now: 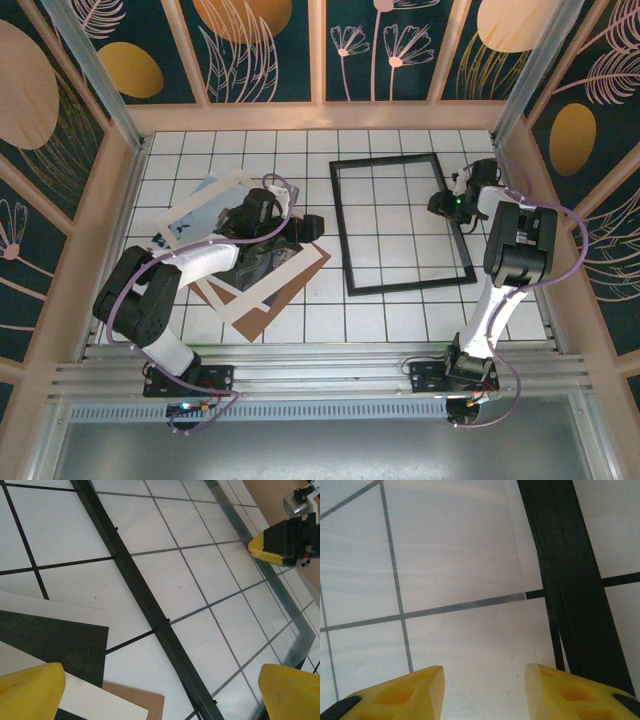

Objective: Put the photo into the frame

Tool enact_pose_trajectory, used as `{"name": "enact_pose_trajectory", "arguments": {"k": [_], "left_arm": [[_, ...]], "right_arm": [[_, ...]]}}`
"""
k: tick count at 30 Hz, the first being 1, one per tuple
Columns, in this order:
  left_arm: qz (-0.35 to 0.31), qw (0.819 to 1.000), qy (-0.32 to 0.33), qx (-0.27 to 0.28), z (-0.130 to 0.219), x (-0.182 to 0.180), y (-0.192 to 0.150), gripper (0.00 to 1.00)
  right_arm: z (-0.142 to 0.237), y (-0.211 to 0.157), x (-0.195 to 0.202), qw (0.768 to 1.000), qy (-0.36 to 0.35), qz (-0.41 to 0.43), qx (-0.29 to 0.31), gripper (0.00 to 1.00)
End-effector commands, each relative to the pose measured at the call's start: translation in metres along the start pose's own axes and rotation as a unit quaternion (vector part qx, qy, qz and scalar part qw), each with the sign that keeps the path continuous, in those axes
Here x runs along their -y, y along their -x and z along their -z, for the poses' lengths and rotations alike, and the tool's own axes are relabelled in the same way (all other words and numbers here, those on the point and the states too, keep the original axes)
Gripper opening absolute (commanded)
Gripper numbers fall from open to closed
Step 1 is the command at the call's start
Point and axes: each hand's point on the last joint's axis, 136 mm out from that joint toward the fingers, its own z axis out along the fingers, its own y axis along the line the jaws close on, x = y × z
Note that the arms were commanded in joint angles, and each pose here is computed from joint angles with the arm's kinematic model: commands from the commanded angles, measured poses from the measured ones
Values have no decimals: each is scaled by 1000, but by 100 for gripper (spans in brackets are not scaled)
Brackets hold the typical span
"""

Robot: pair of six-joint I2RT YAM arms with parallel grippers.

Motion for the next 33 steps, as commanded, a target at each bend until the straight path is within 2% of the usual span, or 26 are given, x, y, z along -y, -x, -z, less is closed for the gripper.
{"name": "enact_pose_trajectory", "arguments": {"k": [1, 20, 26, 30, 33], "left_arm": [[-7, 1000, 7, 2, -3, 0, 4, 99], [-5, 999, 47, 5, -2, -13, 4, 99], [-5, 999, 53, 7, -1, -15, 6, 99], [-4, 998, 58, 8, 0, -17, 5, 99], [-5, 998, 62, 9, 1, -18, 6, 99]], "right_arm": [[-2, 9, 4, 1000, 3, -8, 9, 47], [32, 31, 11, 997, -35, -14, 61, 49], [48, 40, 21, 993, -85, -10, 85, 50], [57, 47, 33, 986, -127, -11, 107, 57], [54, 49, 35, 986, -129, -12, 109, 63]]}}
